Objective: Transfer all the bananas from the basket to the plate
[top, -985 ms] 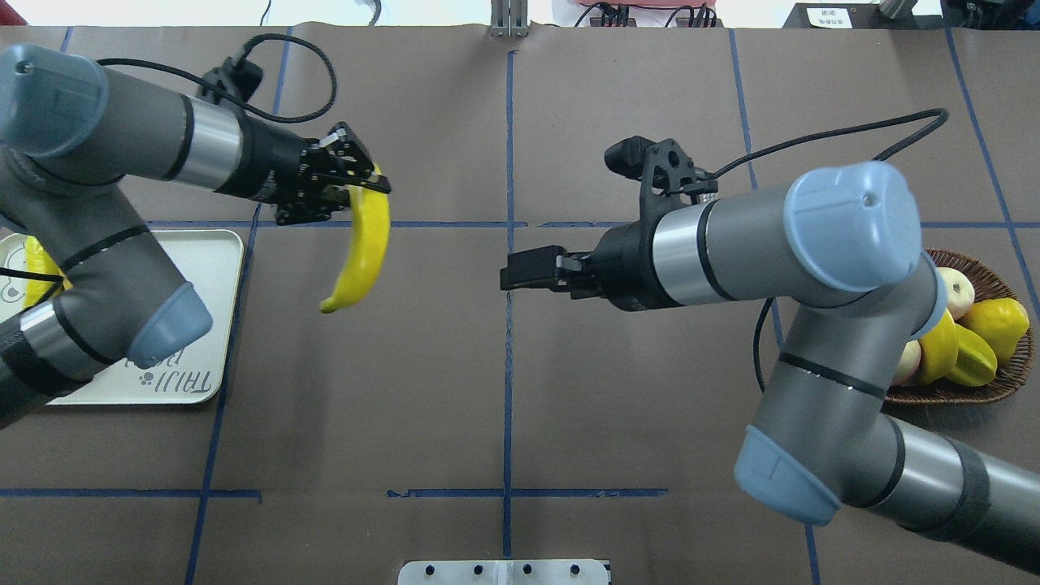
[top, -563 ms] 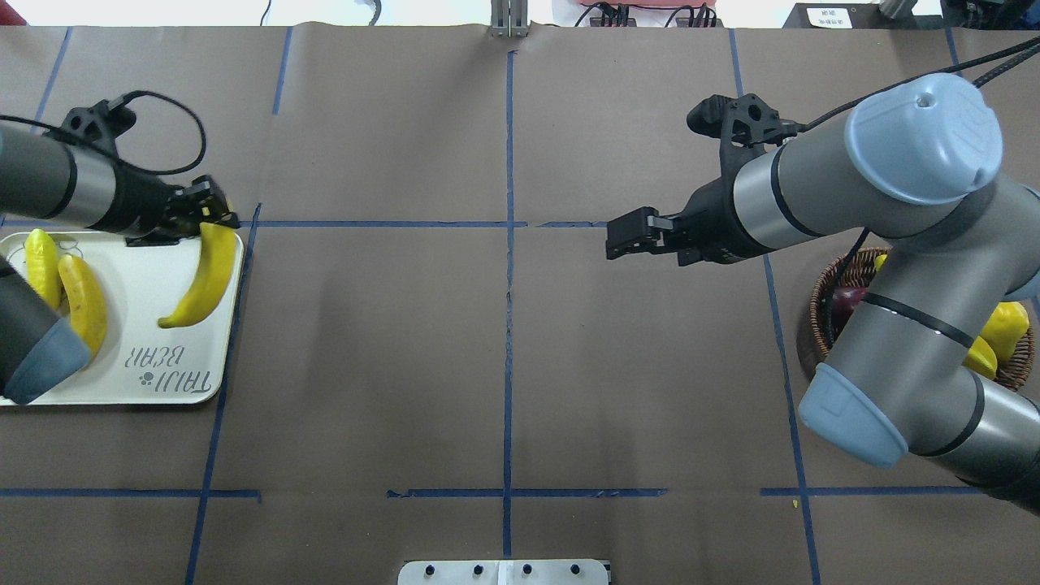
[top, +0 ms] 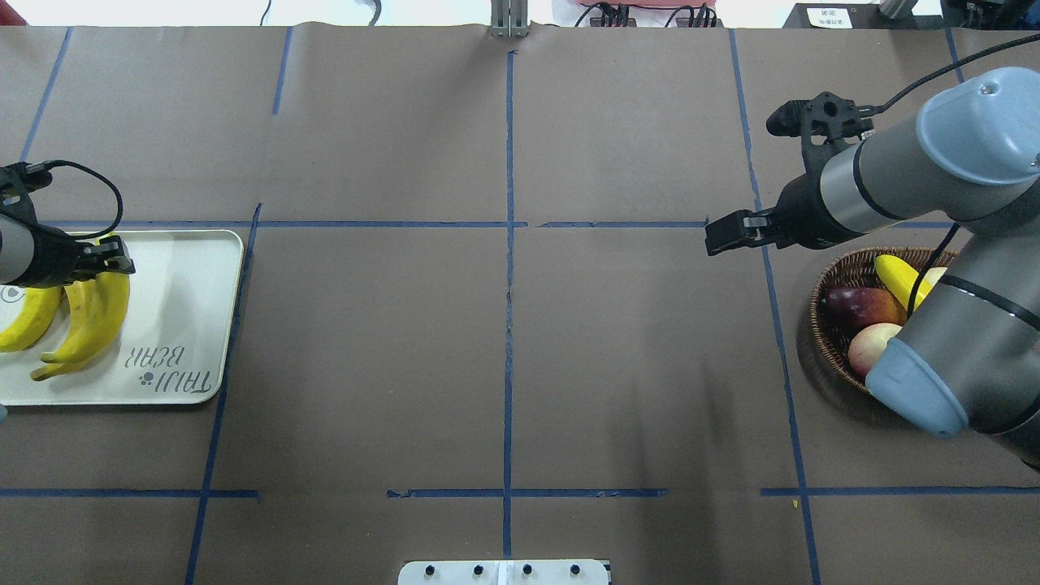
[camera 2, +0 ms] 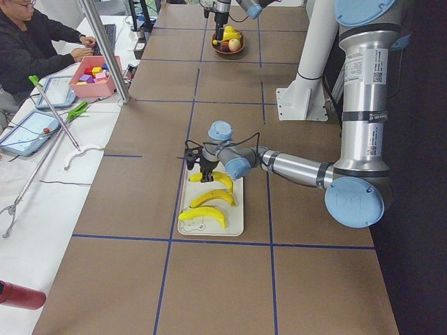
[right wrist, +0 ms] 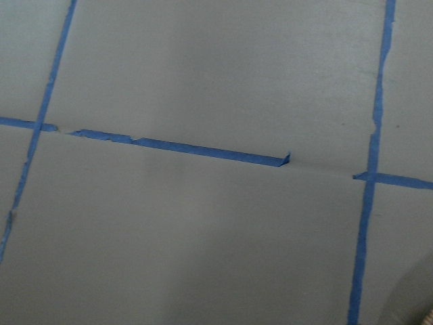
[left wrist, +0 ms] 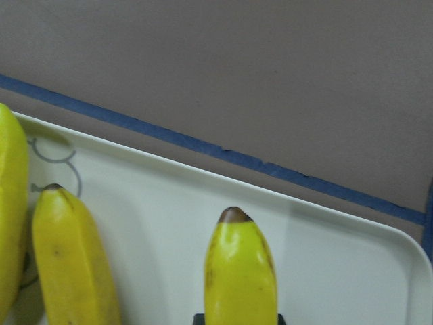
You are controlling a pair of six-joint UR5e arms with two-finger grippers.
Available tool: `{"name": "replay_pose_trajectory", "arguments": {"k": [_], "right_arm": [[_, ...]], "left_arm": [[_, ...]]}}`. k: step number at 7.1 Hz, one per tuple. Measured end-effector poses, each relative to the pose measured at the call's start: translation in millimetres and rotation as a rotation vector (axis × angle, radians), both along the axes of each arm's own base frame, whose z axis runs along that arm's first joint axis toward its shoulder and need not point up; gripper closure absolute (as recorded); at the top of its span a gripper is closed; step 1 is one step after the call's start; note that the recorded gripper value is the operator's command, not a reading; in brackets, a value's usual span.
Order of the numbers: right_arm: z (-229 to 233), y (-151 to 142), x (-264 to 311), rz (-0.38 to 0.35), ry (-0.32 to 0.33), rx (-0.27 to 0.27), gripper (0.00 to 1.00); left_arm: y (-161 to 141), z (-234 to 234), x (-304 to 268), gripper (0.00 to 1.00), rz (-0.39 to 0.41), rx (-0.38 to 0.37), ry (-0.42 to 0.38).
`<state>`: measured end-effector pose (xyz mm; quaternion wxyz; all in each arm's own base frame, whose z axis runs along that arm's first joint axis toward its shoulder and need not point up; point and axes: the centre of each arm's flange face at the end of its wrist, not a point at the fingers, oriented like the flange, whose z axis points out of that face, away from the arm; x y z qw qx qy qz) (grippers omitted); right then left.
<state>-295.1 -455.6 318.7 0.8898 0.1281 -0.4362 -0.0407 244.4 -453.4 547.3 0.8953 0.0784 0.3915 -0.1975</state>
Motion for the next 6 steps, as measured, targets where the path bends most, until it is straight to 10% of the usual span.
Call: {"name": "replay_pose_trajectory", "arguments": {"k": [6], "right_arm": [[117,-12,89,-0.094,0.139,0.013,0.00]], "left_arm": [[-9,-41,15,0.00,0.032,0.026,0.063]]}}
